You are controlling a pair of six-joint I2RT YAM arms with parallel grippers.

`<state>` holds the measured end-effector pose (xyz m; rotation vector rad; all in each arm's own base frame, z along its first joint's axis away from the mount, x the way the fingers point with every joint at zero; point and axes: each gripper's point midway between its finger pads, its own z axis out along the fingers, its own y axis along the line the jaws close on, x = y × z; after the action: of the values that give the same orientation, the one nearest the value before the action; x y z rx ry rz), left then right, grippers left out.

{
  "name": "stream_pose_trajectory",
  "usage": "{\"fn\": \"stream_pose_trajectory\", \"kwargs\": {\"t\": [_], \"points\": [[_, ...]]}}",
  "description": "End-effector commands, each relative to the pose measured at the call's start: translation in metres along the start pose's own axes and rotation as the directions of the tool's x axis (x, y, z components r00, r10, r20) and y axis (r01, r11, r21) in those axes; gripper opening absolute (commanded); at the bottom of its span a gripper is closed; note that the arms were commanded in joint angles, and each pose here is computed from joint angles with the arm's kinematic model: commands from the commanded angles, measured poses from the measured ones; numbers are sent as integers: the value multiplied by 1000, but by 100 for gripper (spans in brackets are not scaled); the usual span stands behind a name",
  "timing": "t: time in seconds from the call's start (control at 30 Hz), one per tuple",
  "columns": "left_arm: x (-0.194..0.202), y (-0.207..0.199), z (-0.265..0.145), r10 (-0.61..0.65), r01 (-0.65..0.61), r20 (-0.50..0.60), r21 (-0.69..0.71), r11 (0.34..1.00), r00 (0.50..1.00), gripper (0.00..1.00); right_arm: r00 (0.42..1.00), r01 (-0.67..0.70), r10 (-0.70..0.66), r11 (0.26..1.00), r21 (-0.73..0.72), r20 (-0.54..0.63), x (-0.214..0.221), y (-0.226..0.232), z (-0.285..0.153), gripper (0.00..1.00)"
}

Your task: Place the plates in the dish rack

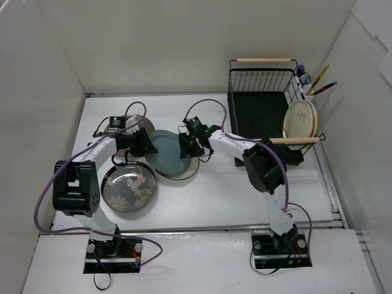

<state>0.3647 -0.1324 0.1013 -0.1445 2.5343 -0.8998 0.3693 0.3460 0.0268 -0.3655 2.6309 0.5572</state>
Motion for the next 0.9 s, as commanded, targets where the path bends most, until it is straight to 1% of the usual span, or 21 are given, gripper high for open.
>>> {"fn": "stream_pose_trajectory", "kwargs": {"t": [0.0,0.3,0.37,0.4,0.47,0.5,0.53,0.73,0.87], "points": [[-7,-46,-14,41,-46,29,195,980,999,32,999,40,-38,987,-153,12,-2,51,-1,48],[-6,-50,-17,20,-25,24,233,972,1000,26,998,54,-52,987,-154,17,0,57,-3,48],[-5,-51,-17,15,-20,23,235,972,1000,21,999,52,-50,987,-155,20,-1,57,-4,48],[-5,-51,-18,18,-23,23,236,971,1000,15,998,57,-54,986,-155,22,-1,58,-5,48],[-7,-50,-21,12,-19,33,235,972,999,11,998,58,-55,986,-155,28,-3,58,-7,48],[-7,-51,-22,13,-20,34,236,971,999,3,998,60,-56,986,-153,30,-3,58,-8,48],[-6,-51,-23,13,-20,32,235,972,999,0,998,62,-58,986,-155,31,-3,59,-9,48],[-10,-51,-32,7,-20,52,237,971,999,0,997,71,-65,986,-153,46,-5,60,-18,49],[-12,-53,-40,12,-27,66,239,971,998,0,993,89,-76,985,-145,88,-14,61,-34,50]]}}
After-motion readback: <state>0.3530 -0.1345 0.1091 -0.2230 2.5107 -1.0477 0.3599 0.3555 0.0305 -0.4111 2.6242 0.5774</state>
